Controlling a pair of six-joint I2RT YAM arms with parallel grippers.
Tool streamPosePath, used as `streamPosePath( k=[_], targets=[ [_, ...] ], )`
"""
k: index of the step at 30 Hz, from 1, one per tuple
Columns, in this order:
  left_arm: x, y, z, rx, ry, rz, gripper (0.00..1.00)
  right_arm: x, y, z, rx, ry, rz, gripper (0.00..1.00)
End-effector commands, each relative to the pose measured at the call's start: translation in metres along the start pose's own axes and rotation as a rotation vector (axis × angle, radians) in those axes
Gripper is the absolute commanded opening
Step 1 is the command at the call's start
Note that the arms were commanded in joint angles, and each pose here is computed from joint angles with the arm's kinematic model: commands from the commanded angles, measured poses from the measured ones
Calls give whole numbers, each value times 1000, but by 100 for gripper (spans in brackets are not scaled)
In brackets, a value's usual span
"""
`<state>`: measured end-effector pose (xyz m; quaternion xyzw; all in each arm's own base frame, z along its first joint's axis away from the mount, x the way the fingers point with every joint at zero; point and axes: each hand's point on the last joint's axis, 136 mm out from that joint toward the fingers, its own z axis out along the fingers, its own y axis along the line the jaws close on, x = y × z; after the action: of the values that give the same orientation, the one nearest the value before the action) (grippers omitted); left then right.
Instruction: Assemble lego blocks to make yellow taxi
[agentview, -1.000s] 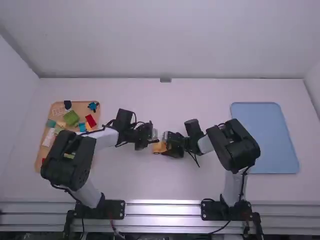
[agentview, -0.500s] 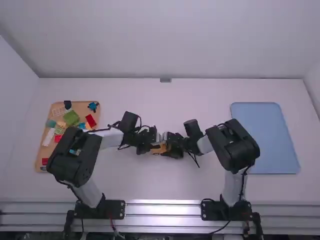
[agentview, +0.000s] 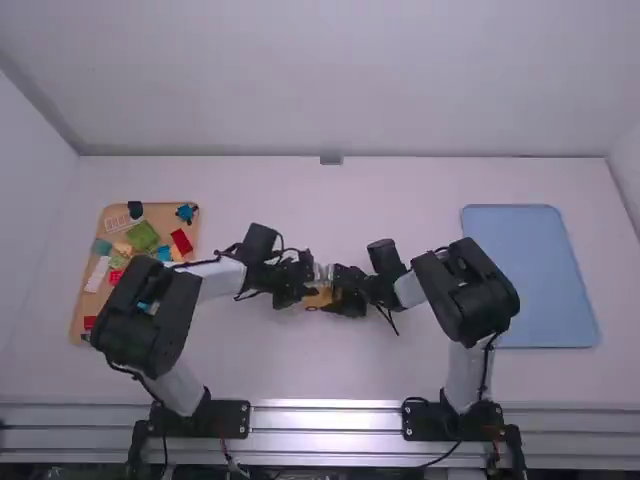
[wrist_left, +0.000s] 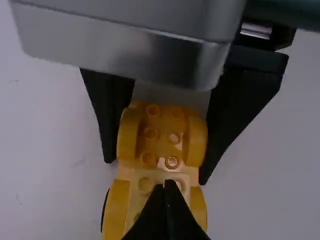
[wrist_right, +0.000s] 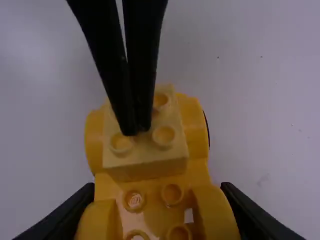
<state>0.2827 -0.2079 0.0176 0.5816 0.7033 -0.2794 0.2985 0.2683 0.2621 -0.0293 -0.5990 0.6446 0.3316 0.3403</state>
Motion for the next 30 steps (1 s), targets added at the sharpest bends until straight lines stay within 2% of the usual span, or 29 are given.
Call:
streamPosePath(
  k=[1, 4, 8, 10, 17, 18, 19, 20, 21, 22, 24, 26, 29, 30],
  targets=[
    [57, -12, 7, -29, 186, -89, 2, 7, -2, 0, 21, 31, -11, 42],
    [57, -12, 8, -37, 174, -79, 2, 7, -2, 0, 20, 30, -8, 43],
    [25, -4, 4, -42, 42, -17, 2, 6, -3, 0, 24, 30, -14, 45],
    [0, 8, -10, -73, -40, 28, 2, 5, -5, 0, 31, 24, -18, 45],
    [-54, 45, -72, -261, -153, 65, 2, 1, -17, -6, 71, 3, -33, 45],
    [-59, 51, -88, -318, -158, 49, 17, 3, -19, -7, 77, 5, -26, 46],
    [-59, 52, -89, -323, -158, 44, 24, 3, -20, -8, 79, 4, -25, 46],
    [-60, 56, -98, -360, -158, 7, 51, 4, -21, -9, 82, 4, -21, 48],
    [-60, 59, -105, -389, -156, -27, 99, 5, -23, -11, 88, 5, -17, 51],
    [-58, 63, -114, -429, -145, -72, 99, 6, -24, -12, 92, 5, -15, 57],
    [-57, 62, -118, -442, -137, -101, 99, 6, -25, -13, 94, 4, -13, 63],
    [-56, 56, -120, -440, -117, -113, 99, 6, -26, -13, 96, 3, -12, 79],
    [-55, 51, -120, -428, -111, -124, 99, 0, -28, -15, 96, 3, 20, 90],
    [-55, 51, -120, -427, -109, -126, 99, -1, -28, -16, 94, 7, 26, 89]
  ],
)
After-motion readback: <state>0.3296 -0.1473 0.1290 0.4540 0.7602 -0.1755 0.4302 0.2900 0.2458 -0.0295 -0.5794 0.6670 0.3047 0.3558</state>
